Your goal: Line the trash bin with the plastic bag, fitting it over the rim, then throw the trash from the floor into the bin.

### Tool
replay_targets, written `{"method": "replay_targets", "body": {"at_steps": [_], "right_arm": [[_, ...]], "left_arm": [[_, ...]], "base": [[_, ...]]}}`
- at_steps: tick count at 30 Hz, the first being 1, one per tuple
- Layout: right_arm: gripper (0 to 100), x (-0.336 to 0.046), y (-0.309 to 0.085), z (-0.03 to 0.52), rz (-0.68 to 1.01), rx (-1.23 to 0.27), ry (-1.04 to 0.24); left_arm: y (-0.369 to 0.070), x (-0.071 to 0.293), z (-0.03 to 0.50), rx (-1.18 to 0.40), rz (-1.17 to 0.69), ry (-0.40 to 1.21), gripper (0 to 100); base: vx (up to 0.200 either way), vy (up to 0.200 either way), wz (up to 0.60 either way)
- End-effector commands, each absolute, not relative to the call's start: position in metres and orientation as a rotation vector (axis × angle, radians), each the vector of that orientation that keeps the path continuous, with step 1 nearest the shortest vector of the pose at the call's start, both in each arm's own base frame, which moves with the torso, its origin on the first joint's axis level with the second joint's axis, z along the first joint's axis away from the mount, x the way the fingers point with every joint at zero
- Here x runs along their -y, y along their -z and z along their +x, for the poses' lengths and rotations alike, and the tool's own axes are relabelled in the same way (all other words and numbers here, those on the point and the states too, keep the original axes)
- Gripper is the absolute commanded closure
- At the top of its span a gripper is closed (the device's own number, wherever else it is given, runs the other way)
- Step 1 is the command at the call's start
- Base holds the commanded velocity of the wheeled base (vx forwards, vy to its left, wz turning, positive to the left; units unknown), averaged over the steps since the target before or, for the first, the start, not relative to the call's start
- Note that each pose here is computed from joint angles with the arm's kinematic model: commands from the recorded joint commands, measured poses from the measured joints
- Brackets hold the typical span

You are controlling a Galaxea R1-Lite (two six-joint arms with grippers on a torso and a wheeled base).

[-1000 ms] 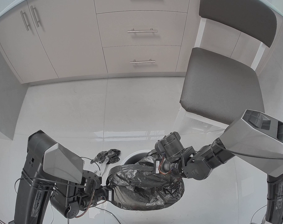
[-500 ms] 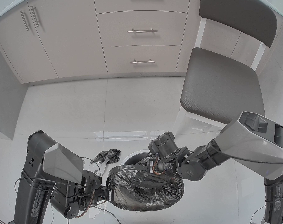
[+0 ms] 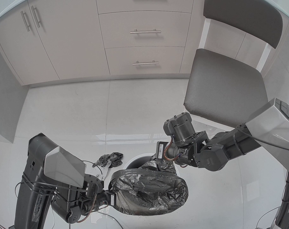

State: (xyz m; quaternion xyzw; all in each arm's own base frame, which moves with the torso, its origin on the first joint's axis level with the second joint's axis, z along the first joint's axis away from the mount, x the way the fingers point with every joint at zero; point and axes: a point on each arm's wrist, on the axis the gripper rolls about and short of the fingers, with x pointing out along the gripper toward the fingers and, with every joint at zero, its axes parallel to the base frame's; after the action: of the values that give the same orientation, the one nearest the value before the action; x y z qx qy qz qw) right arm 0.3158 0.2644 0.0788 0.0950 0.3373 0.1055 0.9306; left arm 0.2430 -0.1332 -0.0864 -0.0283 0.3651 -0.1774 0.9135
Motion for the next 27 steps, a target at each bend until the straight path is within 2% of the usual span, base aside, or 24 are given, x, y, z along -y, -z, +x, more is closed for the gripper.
{"method": "replay_targets", "body": {"at_steps": [1, 4, 11, 27], "right_arm": [[100, -0.265, -0.073, 0.323, 0.198, -0.688, -0.200], [100, -0.263, -0.058, 0.336, 0.189, -0.696, -0.159], [100, -0.255, -0.053, 0.359, 0.204, -0.659, -0.092], [100, -0.242, -0.028, 0.358, 0.148, -0.725, -0.052]], "left_arm": [[0.086, 0.133, 0.243, -0.752, -0.059, 0.365, 100], [0.086, 0.133, 0.243, -0.750, -0.060, 0.365, 100], [0.086, 0.133, 0.243, -0.750, -0.060, 0.365, 100], [0.086, 0.133, 0.243, -0.751, -0.060, 0.363, 100]], "base": [[0.000, 0.000, 0.00], [0.000, 0.000, 0.00], [0.000, 0.000, 0.00], [0.000, 0.000, 0.00]]}}
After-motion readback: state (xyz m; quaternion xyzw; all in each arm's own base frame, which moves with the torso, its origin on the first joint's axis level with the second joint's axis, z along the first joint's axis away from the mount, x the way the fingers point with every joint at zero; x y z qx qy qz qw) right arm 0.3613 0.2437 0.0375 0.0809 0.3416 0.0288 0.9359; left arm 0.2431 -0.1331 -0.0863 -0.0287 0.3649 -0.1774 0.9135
